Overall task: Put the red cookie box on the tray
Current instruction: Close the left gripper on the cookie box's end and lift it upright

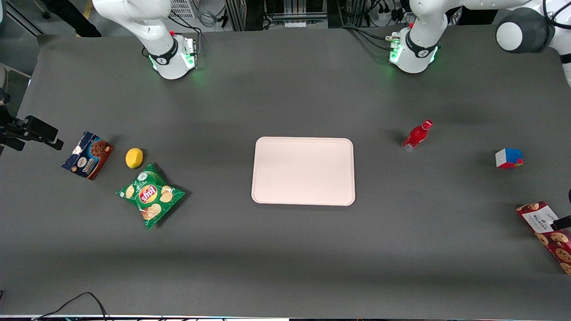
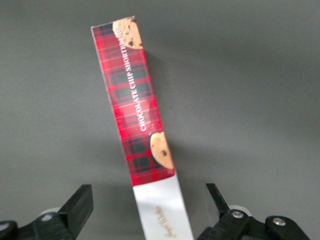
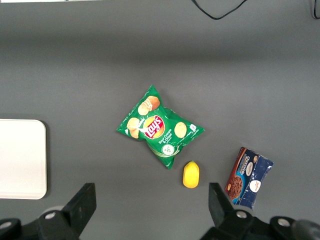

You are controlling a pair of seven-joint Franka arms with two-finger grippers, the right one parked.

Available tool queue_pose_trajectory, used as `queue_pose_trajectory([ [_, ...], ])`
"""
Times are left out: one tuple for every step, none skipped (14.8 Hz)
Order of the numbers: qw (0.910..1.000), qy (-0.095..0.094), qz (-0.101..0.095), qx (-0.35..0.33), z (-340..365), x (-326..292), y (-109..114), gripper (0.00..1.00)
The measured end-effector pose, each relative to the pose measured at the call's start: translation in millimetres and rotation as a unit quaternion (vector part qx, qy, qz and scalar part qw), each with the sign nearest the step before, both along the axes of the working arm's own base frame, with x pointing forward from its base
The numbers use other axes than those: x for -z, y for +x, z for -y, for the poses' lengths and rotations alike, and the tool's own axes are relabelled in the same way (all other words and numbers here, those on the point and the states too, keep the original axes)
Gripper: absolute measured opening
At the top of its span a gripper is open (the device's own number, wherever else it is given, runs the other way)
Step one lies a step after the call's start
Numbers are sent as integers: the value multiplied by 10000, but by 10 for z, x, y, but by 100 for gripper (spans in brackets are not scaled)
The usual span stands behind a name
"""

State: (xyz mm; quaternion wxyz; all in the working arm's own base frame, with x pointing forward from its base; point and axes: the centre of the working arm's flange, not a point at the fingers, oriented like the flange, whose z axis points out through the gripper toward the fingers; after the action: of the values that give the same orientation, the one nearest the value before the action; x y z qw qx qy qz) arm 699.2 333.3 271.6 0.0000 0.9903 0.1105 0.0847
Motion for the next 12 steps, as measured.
queue_pose_trajectory([
  [10000, -40, 45, -33, -3, 32, 19, 100],
  [9999, -36, 92, -54, -11, 64, 30, 100],
  [9999, -28, 116, -69, -20, 110, 33, 100],
  [9999, -28, 110, -79, -27, 159, 30, 100],
  [9999, -14, 123, -91, -39, 200, 28, 100],
  [9998, 9, 149, -106, -58, 235, 27, 100],
  [9998, 27, 163, -122, -78, 278, 22, 100],
  [9998, 42, 173, -135, -95, 321, 16, 100],
  [9997, 62, 194, -146, -107, 358, 15, 100],
  [9996, 82, 216, -153, -115, 393, 16, 100],
  [9996, 97, 230, -156, -118, 427, 17, 100],
  [9995, 106, 240, -159, -119, 450, 18, 100],
])
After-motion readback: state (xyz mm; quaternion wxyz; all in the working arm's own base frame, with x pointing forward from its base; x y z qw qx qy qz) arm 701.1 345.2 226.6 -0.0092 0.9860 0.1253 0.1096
